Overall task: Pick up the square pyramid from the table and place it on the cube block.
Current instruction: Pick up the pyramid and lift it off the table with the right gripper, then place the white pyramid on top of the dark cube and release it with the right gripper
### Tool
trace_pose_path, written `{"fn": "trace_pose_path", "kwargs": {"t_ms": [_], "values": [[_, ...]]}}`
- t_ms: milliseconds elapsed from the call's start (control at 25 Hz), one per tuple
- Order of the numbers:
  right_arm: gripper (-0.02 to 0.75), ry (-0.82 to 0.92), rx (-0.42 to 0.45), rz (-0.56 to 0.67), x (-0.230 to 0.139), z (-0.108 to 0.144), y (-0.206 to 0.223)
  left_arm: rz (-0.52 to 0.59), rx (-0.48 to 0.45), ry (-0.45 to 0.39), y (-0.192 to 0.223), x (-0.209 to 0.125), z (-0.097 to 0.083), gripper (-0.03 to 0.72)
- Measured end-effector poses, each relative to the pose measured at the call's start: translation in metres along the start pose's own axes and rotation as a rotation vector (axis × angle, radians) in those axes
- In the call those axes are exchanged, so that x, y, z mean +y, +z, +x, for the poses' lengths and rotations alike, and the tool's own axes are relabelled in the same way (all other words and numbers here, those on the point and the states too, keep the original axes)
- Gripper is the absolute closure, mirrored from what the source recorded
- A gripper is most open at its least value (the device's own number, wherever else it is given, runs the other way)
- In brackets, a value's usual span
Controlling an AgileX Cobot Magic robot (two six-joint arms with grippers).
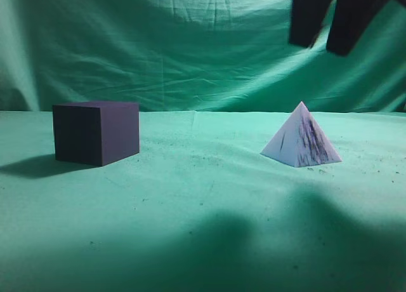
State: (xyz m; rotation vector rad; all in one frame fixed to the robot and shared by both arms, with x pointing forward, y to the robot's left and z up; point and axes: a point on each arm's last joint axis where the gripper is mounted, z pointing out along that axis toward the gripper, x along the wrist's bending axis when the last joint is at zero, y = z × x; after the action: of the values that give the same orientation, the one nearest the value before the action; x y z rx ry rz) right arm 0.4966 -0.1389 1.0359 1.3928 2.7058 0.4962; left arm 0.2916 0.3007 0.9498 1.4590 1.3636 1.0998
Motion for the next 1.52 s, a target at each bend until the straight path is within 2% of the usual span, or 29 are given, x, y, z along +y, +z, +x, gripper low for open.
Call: {"fn": "trace_pose_path", "kwargs": {"t_ms": [120, 200, 520, 560, 640, 880, 920, 1240, 1320, 1440, 1520], "values": [[0.17, 0.017, -0.005, 0.038, 0.007, -0.004, 0.019, 0.0, 0.0, 0.0, 0.0, 0.0, 0.0, 0.688], [0.088, 0.038, -0.021, 0.048, 0.011, -0.007, 0.033, 0.0, 0.0, 0.0, 0.0, 0.0, 0.0, 0.688], [0.092, 0.054, -0.076, 0.093, 0.017, -0.02, 0.085, 0.0, 0.0, 0.0, 0.0, 0.0, 0.0, 0.688], [0.133, 0.054, -0.078, 0.083, 0.019, -0.02, 0.089, 0.0, 0.0, 0.0, 0.0, 0.0, 0.0, 0.688], [0.135, 0.057, -0.08, 0.067, 0.021, -0.022, 0.096, 0.0, 0.0, 0.0, 0.0, 0.0, 0.0, 0.688], [0.135, 0.055, -0.084, 0.076, 0.022, -0.024, 0.112, 0.0, 0.0, 0.0, 0.0, 0.0, 0.0, 0.688], [0.186, 0.053, -0.086, 0.082, 0.021, -0.025, 0.114, 0.0, 0.0, 0.0, 0.0, 0.0, 0.0, 0.688], [0.184, 0.047, -0.109, 0.097, 0.021, -0.027, 0.114, 0.0, 0.0, 0.0, 0.0, 0.0, 0.0, 0.688], [0.301, 0.065, -0.118, 0.112, 0.02, -0.027, 0.113, 0.0, 0.0, 0.0, 0.0, 0.0, 0.0, 0.688], [0.392, 0.09, -0.133, 0.11, 0.021, -0.028, 0.109, 0.0, 0.0, 0.0, 0.0, 0.0, 0.0, 0.688], [0.382, 0.092, -0.135, 0.113, 0.021, -0.028, 0.108, 0.0, 0.0, 0.0, 0.0, 0.0, 0.0, 0.688]]}}
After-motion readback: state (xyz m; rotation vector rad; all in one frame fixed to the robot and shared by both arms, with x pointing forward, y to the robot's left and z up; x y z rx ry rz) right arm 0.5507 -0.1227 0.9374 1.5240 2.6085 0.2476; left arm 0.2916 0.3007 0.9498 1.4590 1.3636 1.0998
